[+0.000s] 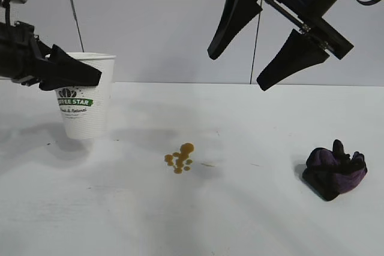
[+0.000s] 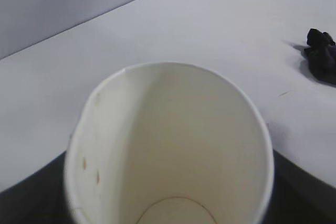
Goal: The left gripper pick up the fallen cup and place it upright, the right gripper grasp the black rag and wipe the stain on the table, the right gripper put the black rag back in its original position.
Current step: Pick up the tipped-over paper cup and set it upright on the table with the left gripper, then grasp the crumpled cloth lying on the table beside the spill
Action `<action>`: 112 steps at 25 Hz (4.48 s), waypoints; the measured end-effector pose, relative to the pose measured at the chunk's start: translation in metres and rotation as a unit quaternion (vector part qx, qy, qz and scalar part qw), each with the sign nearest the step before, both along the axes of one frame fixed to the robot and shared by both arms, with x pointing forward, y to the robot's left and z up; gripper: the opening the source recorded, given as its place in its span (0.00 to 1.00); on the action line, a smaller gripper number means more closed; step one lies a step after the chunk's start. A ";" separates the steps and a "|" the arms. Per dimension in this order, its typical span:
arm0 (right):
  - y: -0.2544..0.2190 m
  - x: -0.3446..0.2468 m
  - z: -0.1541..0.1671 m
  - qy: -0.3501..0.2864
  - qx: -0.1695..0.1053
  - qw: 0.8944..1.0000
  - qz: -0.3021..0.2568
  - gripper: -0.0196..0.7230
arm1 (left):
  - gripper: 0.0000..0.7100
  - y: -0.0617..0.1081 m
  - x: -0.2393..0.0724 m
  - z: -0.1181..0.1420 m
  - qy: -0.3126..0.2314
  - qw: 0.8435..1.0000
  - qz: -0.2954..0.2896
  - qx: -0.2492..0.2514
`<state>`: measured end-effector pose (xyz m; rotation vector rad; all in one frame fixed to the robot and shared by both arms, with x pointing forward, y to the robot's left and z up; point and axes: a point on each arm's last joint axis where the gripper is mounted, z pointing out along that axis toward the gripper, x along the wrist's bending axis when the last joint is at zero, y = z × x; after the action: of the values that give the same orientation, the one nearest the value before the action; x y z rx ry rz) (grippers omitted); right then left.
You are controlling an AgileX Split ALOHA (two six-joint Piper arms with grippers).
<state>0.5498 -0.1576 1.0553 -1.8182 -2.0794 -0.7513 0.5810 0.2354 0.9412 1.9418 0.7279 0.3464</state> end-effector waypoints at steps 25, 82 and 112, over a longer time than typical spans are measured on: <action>0.000 0.004 0.001 -0.021 0.001 1.000 -0.010 0.70 | 0.75 0.000 0.002 -0.020 -0.058 0.995 -0.061 0.060; 0.000 0.006 0.001 -0.033 0.002 0.999 -0.016 0.70 | 0.94 0.020 -0.009 -0.021 0.027 0.978 -0.048 0.202; 0.000 0.007 0.001 -0.033 0.002 0.999 -0.017 0.70 | 0.93 0.058 -0.286 0.296 -0.470 0.809 0.353 -0.008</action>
<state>0.5563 -0.1578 1.0564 -1.8544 -2.0918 -0.8332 0.2945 0.2938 1.2375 1.1414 0.7101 1.6100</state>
